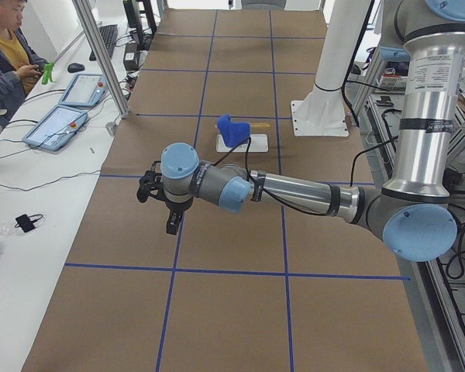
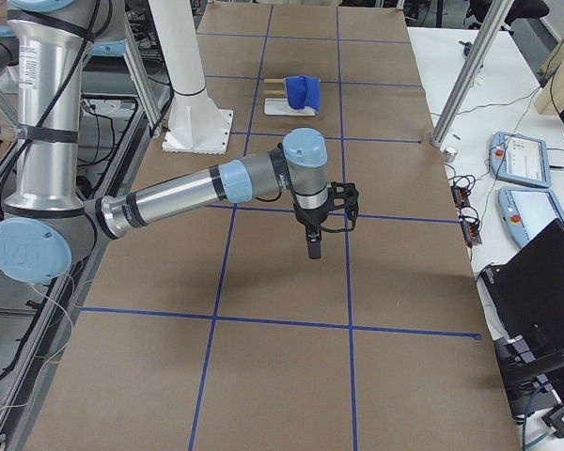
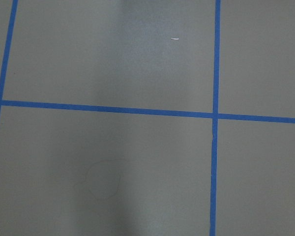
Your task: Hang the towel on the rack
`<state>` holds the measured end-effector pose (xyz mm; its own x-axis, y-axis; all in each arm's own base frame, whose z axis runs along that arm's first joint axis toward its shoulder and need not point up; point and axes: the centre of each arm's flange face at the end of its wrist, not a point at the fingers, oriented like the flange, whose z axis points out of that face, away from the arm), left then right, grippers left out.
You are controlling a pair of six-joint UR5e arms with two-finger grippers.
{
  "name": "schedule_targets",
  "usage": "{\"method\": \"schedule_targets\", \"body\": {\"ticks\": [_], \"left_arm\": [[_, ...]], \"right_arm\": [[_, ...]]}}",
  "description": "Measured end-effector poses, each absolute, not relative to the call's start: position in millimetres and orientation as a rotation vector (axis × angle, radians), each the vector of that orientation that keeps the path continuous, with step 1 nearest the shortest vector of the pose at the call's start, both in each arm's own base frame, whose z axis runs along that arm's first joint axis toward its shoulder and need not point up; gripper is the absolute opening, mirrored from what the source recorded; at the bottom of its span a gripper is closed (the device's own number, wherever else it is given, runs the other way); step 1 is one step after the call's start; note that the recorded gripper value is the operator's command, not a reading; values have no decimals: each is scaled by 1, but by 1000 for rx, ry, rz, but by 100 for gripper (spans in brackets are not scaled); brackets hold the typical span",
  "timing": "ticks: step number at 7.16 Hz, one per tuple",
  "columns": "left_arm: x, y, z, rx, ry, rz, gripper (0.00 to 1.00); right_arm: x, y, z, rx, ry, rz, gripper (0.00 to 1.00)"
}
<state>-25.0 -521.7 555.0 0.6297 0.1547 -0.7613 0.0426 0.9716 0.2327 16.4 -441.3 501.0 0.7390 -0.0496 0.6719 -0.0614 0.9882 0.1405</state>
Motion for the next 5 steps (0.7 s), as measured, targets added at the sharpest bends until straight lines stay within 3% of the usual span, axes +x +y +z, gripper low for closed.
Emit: {"method": "schedule_targets", "body": {"ticks": [5], "left_arm": [[-25, -512, 554, 235, 893, 76, 98]], "right_arm": [[21, -431, 509, 145, -752, 8, 100]]}}
